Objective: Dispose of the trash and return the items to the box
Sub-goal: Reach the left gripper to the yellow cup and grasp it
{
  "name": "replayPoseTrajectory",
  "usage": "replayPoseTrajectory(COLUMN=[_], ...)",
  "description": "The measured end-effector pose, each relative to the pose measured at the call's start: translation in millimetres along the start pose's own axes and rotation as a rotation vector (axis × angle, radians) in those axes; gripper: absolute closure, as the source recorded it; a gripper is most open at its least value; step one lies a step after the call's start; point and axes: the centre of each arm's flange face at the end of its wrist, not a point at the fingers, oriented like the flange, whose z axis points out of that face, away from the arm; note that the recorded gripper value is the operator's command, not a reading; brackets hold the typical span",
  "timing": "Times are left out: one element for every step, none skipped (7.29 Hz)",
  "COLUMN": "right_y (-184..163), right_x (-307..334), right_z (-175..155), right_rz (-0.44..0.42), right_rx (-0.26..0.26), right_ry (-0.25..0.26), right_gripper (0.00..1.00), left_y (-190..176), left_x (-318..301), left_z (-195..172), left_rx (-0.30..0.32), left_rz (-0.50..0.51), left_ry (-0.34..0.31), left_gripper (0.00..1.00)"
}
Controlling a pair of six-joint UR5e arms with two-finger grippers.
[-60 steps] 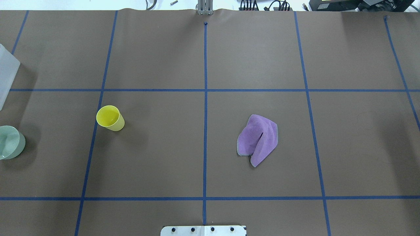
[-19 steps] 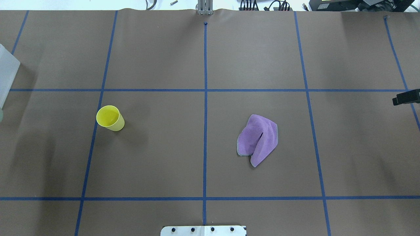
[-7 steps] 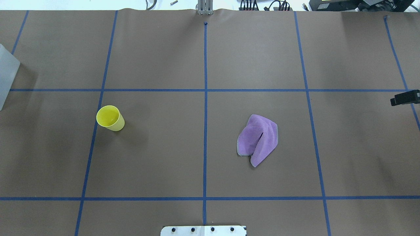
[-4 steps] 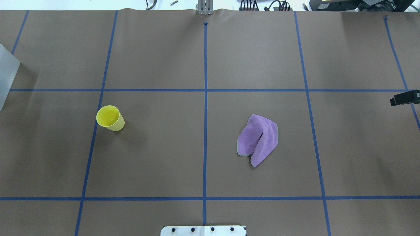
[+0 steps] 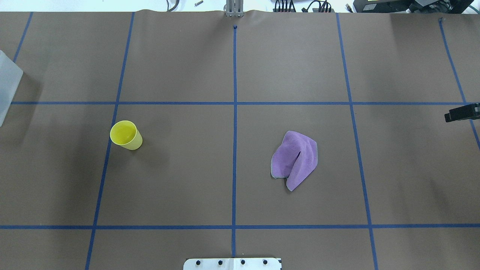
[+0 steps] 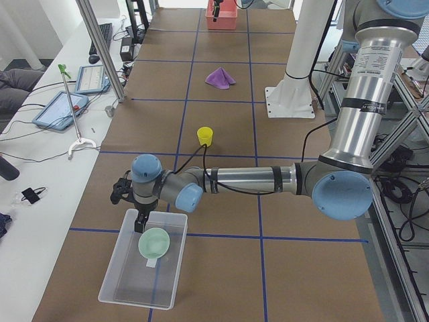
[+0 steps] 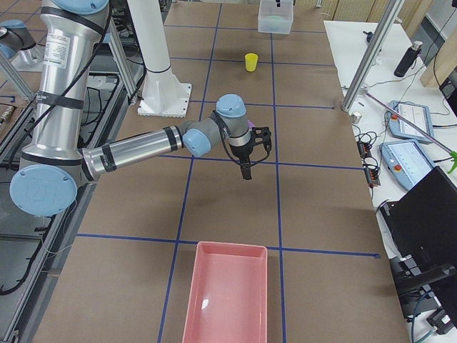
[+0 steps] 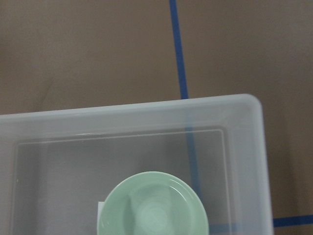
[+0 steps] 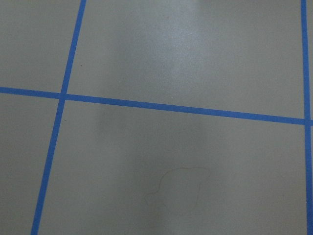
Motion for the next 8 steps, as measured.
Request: replayPoseTrajectory(right_y=[1,1,1,2,2,2,2,2], right_x=[-1,-1,-2,-2,-2,-1,-1,-1], right_z=[1,2,2,2,2,3,3,3], right_rz=[-0.002,-0.003,-0.004,-0.004,-0.004,-0.003,-0.003,-0.003], right_rx=[-0.003,-0.005,-0.005,-0.006,-0.006,-0.006,-0.006,-0.007], right_ry=[-0.001,-0.001,-0.001,-0.001,0.000,0.001,0.001,0.002], right_gripper=[0.00,0.00,0.00,0.00,0.00,0.00,0.00,0.00], left_y=[0,7,19,32,46,58,71,83], left_x=[31,71,129,198,265,317,352,373], left_z=[-19,-25,-22,-10,5,17,29,41], left_rx=[0.013,0.022,0.018,0.005,-0.004,-0.019,-0.035,-0.044], left_rz=[-0.003,-0.008,-0.028,-0.058,-0.095,-0.133,-0.150,-0.147], left_ry=[0.025,0.057,0.093,0.111,0.121,0.139,0.146,0.140], left_gripper=[0.01,0.01,0.01,0.01,0.01,0.02,0.02,0.03])
